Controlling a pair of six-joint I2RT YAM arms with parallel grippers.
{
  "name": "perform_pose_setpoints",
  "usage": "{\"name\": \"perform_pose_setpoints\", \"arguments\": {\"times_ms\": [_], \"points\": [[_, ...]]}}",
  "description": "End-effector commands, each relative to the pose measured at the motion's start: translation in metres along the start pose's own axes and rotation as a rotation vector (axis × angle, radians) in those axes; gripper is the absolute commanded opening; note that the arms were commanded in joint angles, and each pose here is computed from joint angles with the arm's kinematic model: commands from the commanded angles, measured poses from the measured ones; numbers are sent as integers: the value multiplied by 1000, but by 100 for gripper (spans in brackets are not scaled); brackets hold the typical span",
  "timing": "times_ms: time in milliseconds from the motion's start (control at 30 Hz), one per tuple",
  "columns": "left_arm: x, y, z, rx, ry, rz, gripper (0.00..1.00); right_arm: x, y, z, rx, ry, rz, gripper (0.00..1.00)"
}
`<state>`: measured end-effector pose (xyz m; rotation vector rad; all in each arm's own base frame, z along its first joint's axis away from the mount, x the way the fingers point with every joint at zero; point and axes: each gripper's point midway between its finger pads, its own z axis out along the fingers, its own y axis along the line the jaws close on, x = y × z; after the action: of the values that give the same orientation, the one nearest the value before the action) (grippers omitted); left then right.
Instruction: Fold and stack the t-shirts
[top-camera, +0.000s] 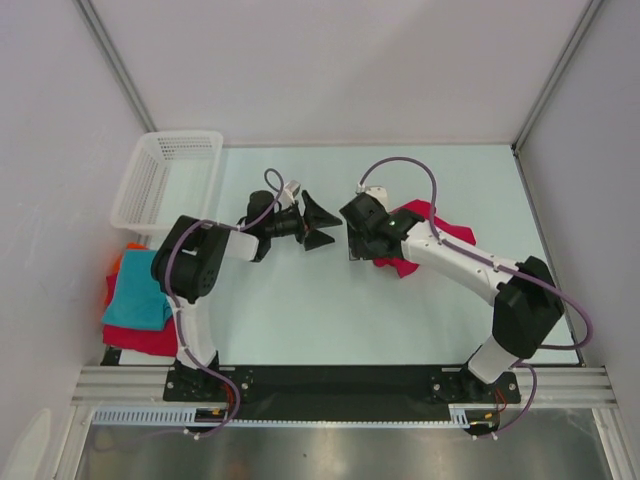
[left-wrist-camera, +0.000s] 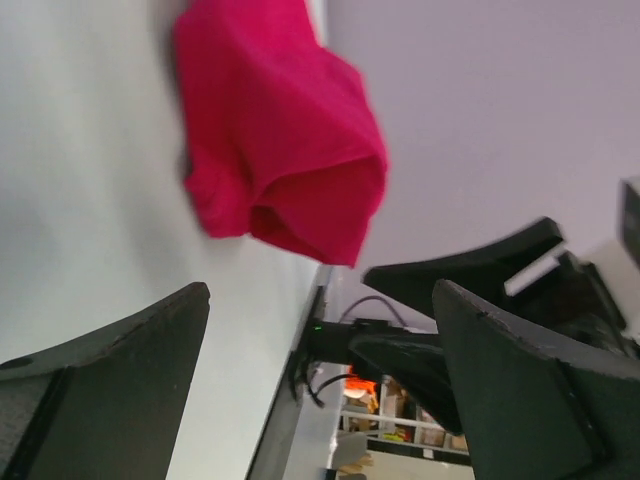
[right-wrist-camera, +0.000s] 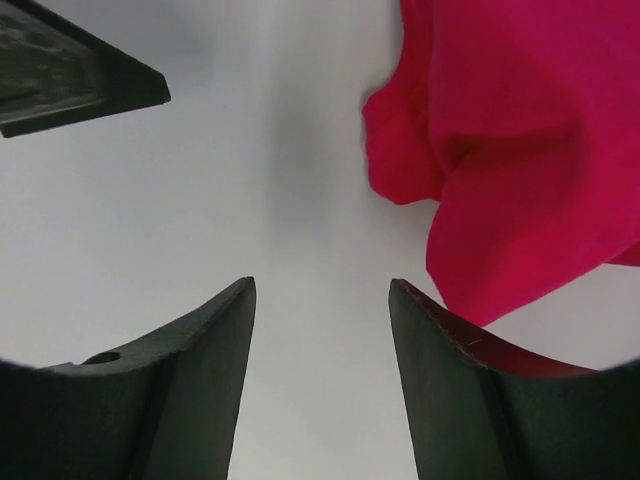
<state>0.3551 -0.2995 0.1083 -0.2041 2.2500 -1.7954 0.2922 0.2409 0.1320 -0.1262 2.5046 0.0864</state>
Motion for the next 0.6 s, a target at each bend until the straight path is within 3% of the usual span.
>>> {"name": "perform_pose_setpoints", "arguments": {"times_ms": [0,33,100,233,500,567], "points": [[2,-82,-6,361,21,149,100,-22,-15,-8,93,-36,13,63],[5,-80,-4,383,53,56,99,-21,-18,-8,109,-39,29,63],[16,-99,-6,482,87,112,100,-21,-33,-13,149,-51,56,64],[25,-93,-1,479,98,81,100,-17,-49,-24,163,-62,120,65],[42,-61,41,342,164,4,100,-21,-74,-48,162,-98,174,66],[52,-51,56,263,172,115,100,-19,-80,-50,173,-94,176,66]]}}
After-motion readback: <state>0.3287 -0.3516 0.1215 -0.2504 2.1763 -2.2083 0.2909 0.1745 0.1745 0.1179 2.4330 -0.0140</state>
